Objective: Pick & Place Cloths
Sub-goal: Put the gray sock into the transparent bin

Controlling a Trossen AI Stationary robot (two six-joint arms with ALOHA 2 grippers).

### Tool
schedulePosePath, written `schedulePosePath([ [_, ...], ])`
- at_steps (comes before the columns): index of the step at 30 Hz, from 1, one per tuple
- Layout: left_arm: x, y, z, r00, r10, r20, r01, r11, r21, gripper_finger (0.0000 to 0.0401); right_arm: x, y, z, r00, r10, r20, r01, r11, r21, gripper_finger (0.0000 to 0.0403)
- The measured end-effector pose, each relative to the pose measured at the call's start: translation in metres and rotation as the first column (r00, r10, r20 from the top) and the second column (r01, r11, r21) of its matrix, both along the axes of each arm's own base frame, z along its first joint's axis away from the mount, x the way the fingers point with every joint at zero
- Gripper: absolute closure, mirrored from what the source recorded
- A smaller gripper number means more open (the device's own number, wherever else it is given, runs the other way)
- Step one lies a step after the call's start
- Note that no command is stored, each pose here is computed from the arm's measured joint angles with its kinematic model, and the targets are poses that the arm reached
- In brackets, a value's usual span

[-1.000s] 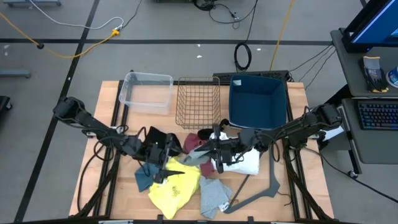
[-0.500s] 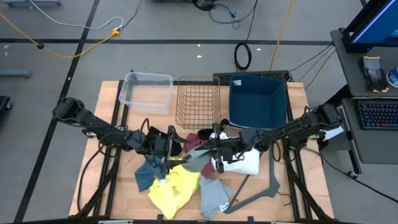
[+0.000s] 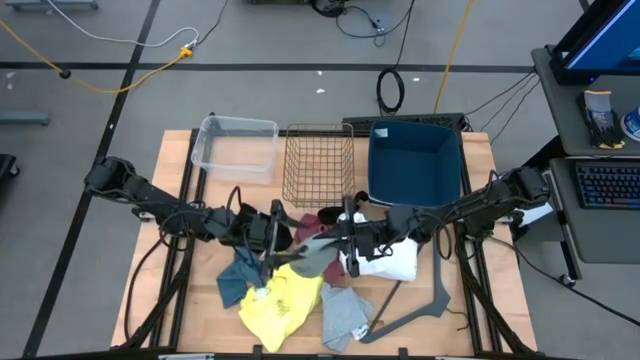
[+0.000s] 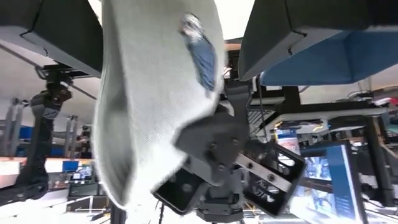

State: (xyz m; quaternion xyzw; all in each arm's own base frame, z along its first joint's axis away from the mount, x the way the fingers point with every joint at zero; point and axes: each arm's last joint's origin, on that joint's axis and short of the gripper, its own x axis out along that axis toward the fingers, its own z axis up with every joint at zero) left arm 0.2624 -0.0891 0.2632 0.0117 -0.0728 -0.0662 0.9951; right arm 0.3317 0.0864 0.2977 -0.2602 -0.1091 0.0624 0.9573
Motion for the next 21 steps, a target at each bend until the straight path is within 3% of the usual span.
schedulePosePath([
  [6, 0.000, -0.002, 0.000, 0.998, -0.069, 0.003, 0.069, 0.997, -0.024, 0.0061, 0.000, 0.000, 0.000, 1.000, -0.003, 0.005, 0.003, 1.000, 0.000, 0.0401],
  [11, 0.001, -0.001, 0.001, 0.998, -0.056, 0.036, 0.056, 0.998, -0.023, 0.0061, 0.000, 0.000, 0.001, 1.000, -0.002, 0.008, 0.002, 1.000, 0.002, 0.0401],
  [21, 0.041, -0.009, -0.006, 0.999, -0.040, -0.036, 0.040, 0.999, 0.011, 0.0061, 0.000, 0.000, 0.001, 1.000, -0.016, 0.013, 0.016, 1.000, 0.007, 0.0401],
])
